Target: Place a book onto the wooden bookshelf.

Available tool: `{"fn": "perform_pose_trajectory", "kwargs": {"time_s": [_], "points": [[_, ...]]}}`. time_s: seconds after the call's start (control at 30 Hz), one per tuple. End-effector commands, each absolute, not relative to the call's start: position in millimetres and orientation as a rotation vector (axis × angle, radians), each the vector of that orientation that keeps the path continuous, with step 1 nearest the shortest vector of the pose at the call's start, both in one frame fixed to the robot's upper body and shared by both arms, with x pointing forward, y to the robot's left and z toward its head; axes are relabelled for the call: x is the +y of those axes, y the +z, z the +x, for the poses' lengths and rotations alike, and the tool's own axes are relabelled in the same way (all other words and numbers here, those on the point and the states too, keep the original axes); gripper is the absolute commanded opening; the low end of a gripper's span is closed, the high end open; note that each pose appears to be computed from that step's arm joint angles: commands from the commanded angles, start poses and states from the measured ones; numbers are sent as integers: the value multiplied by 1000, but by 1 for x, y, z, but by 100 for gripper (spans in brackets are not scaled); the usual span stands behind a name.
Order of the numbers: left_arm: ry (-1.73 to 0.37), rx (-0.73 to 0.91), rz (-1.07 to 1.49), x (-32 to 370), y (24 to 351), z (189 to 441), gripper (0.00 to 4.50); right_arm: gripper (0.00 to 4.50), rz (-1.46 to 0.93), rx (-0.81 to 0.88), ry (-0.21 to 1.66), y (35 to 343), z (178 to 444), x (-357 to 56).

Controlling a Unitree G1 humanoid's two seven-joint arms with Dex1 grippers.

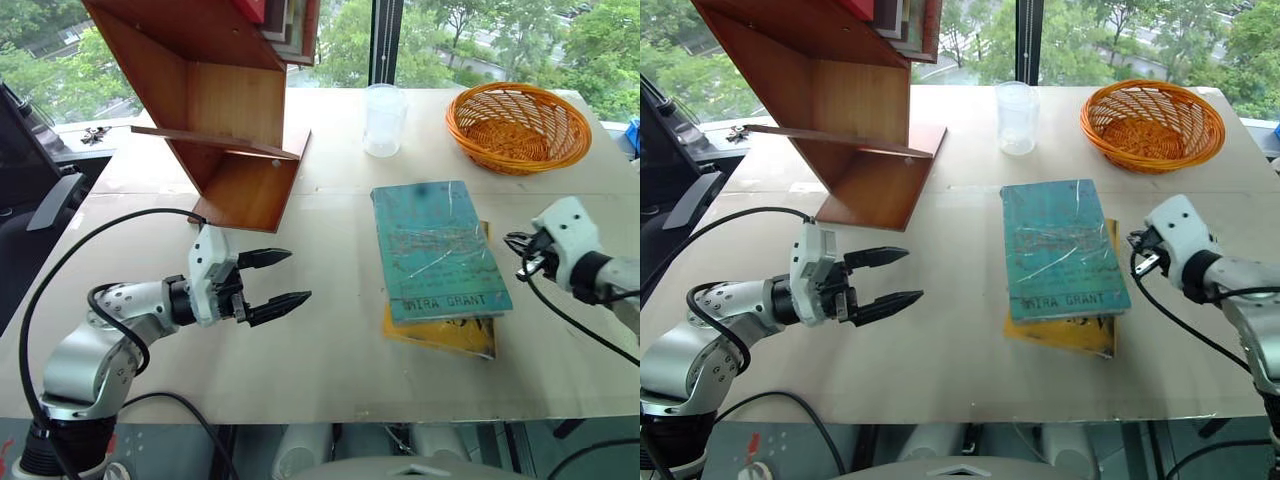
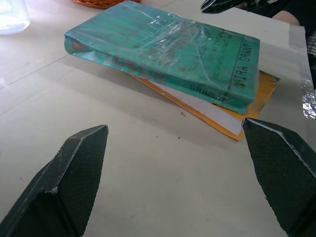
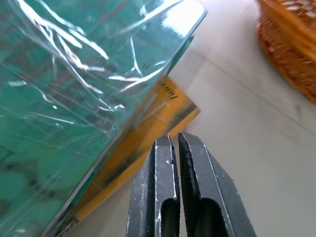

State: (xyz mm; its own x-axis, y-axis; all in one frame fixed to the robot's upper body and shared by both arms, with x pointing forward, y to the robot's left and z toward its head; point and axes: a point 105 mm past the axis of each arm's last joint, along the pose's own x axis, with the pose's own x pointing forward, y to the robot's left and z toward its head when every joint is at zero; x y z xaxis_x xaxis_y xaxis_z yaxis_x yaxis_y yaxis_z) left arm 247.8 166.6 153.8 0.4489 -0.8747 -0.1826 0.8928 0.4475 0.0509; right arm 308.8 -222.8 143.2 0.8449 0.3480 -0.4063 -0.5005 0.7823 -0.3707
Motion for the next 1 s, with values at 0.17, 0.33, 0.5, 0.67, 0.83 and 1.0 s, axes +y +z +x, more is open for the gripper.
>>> {"fn": "perform_pose_trajectory", "kwargs": {"time_s": [0.17, 0.33, 0.5, 0.67, 0.83, 1.0], "points": [[-1108, 98, 163, 166, 165, 242, 450, 2, -533, 278, 659, 146, 304, -186], [-1113, 110, 169, 167, 164, 242, 450, 2, -527, 247, 693, 148, 302, -178], [-1041, 176, 95, 170, 158, 254, 450, 2, -470, 181, 673, 159, 289, -194], [-1006, 538, -124, 166, 138, 266, 450, 173, -321, 45, 814, 174, 229, -197], [-993, 762, -547, 146, 131, 303, 450, 412, -240, 6, 841, 180, 186, -187], [-978, 805, -785, 115, 130, 341, 450, 443, -174, -36, 804, 186, 164, -175]]}}
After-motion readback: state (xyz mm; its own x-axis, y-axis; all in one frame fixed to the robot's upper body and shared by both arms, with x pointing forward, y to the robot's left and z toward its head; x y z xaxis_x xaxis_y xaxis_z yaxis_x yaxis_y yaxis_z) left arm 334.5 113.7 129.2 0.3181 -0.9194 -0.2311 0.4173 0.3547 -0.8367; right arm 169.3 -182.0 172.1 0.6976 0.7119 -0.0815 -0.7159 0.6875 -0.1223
